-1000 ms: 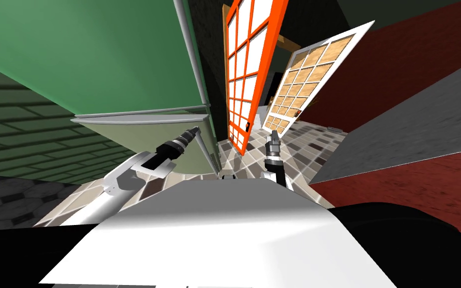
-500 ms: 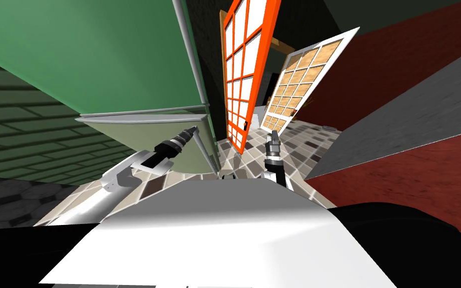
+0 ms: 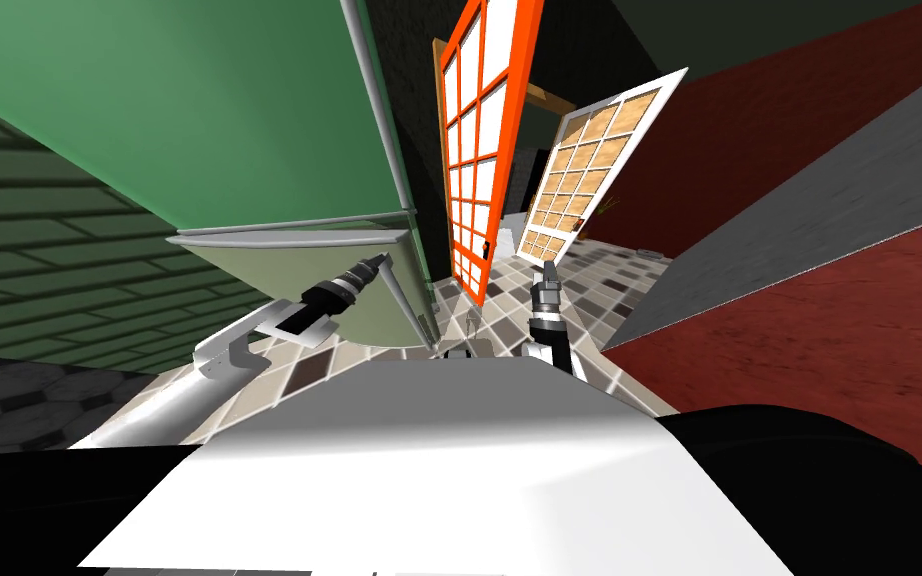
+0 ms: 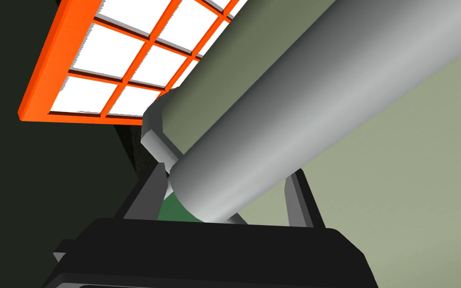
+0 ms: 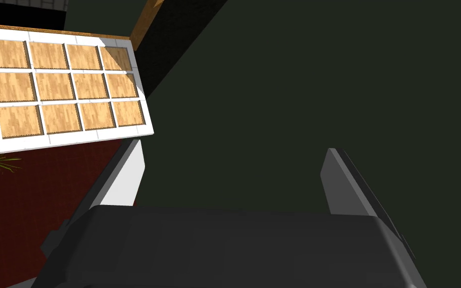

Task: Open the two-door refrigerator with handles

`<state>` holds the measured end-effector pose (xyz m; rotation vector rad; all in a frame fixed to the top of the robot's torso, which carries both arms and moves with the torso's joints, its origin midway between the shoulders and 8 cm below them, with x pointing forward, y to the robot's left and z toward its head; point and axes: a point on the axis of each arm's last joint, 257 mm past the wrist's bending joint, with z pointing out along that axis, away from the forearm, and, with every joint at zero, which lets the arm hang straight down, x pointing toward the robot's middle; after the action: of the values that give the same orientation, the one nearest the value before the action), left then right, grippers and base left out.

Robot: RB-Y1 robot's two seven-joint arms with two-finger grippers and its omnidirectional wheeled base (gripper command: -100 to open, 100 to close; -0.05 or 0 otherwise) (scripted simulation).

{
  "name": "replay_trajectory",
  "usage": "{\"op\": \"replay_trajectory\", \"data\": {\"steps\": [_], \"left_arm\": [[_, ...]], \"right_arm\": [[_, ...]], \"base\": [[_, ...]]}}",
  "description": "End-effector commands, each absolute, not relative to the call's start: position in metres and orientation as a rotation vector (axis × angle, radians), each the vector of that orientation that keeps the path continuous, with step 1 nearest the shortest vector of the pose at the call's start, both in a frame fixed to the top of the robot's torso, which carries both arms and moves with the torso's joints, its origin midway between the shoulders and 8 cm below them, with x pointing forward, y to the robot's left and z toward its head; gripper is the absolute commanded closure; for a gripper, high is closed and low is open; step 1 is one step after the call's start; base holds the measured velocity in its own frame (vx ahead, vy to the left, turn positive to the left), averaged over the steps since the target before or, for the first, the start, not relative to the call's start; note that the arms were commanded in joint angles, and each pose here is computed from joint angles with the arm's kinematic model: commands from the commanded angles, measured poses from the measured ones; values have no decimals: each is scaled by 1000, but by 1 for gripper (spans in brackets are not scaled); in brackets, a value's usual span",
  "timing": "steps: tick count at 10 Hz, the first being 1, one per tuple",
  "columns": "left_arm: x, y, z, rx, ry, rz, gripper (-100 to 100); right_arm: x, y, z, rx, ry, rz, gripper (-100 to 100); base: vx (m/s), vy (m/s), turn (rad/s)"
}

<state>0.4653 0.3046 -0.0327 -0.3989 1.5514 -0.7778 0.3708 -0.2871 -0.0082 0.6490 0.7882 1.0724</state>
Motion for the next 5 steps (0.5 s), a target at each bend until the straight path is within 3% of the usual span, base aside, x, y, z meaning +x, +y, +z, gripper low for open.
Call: {"op": "replay_trajectory", "data": {"steps": [1, 3, 5], "left_arm": [[468, 330, -42, -401, 1573, -764, 100], [470, 336, -46, -405, 1571, -784, 100], [470, 338, -47, -389, 1568, -800, 100]], "right_arm": [[371, -287, -8, 649, 788, 1072, 0], [371, -287, -8, 649, 788, 1072, 0], [371, -287, -8, 649, 788, 1072, 0]], "base": [[-144, -7, -137], [-139, -9, -34], [-17, -13, 8]]}}
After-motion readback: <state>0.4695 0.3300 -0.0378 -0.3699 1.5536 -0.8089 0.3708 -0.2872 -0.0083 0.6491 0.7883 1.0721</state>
